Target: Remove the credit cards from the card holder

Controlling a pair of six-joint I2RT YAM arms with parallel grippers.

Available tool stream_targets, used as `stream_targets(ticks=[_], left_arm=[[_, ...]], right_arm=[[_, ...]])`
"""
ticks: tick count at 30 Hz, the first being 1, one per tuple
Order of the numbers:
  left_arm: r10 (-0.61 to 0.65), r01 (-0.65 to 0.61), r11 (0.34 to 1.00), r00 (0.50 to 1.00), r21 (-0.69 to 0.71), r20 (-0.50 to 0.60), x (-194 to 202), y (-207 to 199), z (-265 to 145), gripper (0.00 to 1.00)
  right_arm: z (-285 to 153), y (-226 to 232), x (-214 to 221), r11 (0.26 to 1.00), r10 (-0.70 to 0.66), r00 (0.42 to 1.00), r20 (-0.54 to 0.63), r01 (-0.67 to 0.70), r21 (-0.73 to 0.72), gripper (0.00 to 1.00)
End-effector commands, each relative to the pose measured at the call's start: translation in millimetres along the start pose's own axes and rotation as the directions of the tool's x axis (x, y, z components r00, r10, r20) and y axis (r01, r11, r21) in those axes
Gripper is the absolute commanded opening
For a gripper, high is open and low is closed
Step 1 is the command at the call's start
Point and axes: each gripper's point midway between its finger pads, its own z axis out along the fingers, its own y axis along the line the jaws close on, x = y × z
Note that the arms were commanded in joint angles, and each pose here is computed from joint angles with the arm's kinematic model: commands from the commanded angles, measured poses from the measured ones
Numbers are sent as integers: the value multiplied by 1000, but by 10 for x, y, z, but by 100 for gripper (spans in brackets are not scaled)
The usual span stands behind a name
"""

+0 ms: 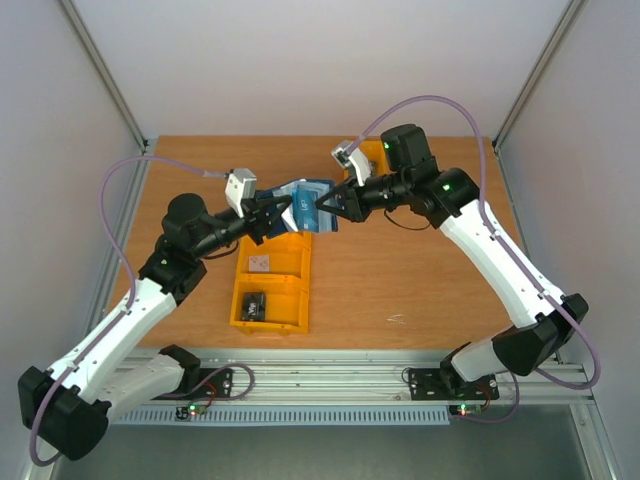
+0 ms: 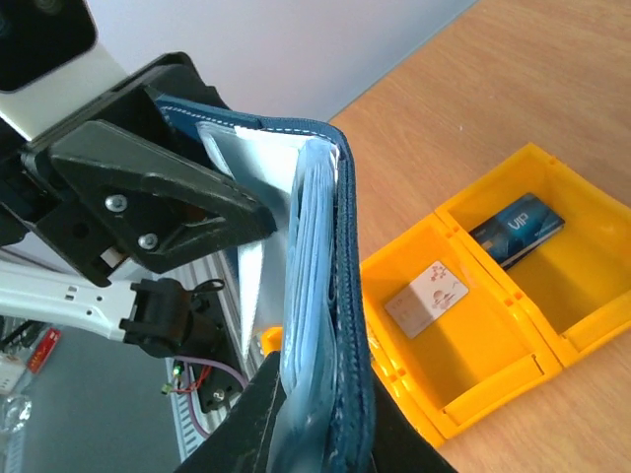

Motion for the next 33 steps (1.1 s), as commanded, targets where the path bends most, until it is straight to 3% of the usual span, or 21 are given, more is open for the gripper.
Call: stream_targets(ticks=[1,4,9,16,19,22,25,27,30,33], left_arm=[[45,-33,986,997,-163,69,-160,272,-24,31],[82,-62,950,995,-306,51,-104,535,-75,47],[109,-77,885,993,-460,44,-83,815,-179,62],[180,-157,950,982,-271,61,-169,428,-108,71],[187,-173,970,980,-172,71,-188,240,-84,70],[204,-207,974,978,93,39,-76,-218,-49,58],[139,-124,961,989,247,-47,156,-488,-8,47],[121,-100,966,990,239,-73,224,-489,47,40],[124,-112,980,990,167,-61,179,-352,127,39],[43,-37,998,994,55,-99,201,-144,192,38]], right_arm=[[-33,-99,-73,998,43,999,18,-44,37,1],[-74,-211,-76,993,79,997,20,-81,90,1],[-36,-462,-31,964,222,975,25,-223,147,1],[130,-883,96,862,459,887,48,-458,217,1],[196,-984,123,819,526,848,65,-526,231,1],[228,-1020,112,806,545,835,76,-547,226,1],[256,-896,38,845,508,859,58,-510,161,1],[237,-833,18,859,486,873,50,-487,155,1],[212,-710,0,909,400,916,24,-400,120,1],[180,-521,-27,938,345,939,3,-345,37,1]])
